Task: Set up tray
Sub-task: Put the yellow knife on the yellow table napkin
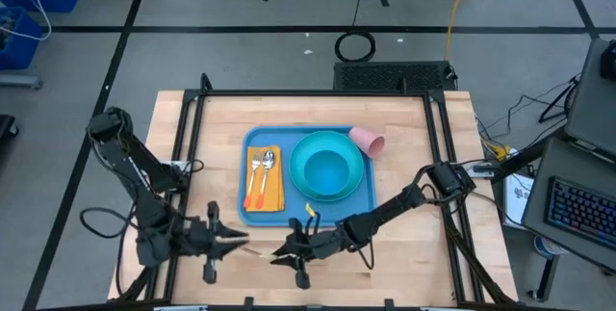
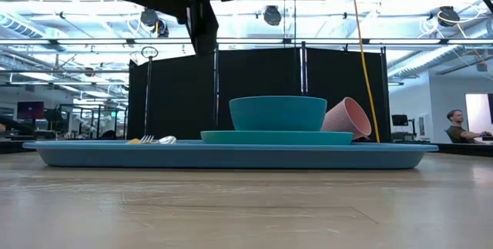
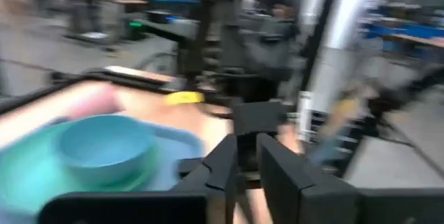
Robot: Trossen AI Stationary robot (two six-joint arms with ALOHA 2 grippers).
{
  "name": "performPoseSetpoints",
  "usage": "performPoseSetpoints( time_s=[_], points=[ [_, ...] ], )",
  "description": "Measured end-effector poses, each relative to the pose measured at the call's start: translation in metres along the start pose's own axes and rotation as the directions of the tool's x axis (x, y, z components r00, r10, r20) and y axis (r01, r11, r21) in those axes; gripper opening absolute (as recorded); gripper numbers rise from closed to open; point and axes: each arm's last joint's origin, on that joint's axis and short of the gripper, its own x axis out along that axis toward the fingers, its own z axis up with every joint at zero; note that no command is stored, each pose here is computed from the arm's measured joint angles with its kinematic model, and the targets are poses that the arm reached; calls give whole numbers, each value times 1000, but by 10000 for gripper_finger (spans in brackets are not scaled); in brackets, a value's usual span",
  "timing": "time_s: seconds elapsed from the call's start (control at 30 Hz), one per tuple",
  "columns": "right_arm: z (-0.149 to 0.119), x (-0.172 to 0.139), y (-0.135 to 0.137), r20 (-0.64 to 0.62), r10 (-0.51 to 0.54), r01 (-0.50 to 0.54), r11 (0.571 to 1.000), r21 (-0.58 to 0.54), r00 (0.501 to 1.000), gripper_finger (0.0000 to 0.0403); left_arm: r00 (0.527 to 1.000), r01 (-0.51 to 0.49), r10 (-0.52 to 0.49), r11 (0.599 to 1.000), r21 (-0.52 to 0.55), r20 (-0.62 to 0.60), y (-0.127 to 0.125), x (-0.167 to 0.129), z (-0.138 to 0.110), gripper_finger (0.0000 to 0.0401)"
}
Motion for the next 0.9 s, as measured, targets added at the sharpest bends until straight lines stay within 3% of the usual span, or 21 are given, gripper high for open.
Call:
performPoseSetpoints(
  time_s=[0.13, 0.33, 0.5, 0.9],
  points=[
    [0, -1, 8, 24, 22, -22, 999, -25, 999, 44, 991, 135, -135, 991, 21, -8, -3, 6, 5, 113],
    [2, -8, 35, 130, 66, -49, 990, -133, 989, 44, 967, 253, -254, 967, 33, 31, -8, 4, 14, 181],
    [-2, -10, 42, 136, 28, -10, 991, -130, 990, 44, 946, 317, -321, 945, 83, 51, -12, 1, 17, 190],
    [-4, -5, 23, 74, -53, 54, 998, -21, 996, 44, 953, 294, -296, 955, 40, 69, -4, 15, 21, 191]
  ],
)
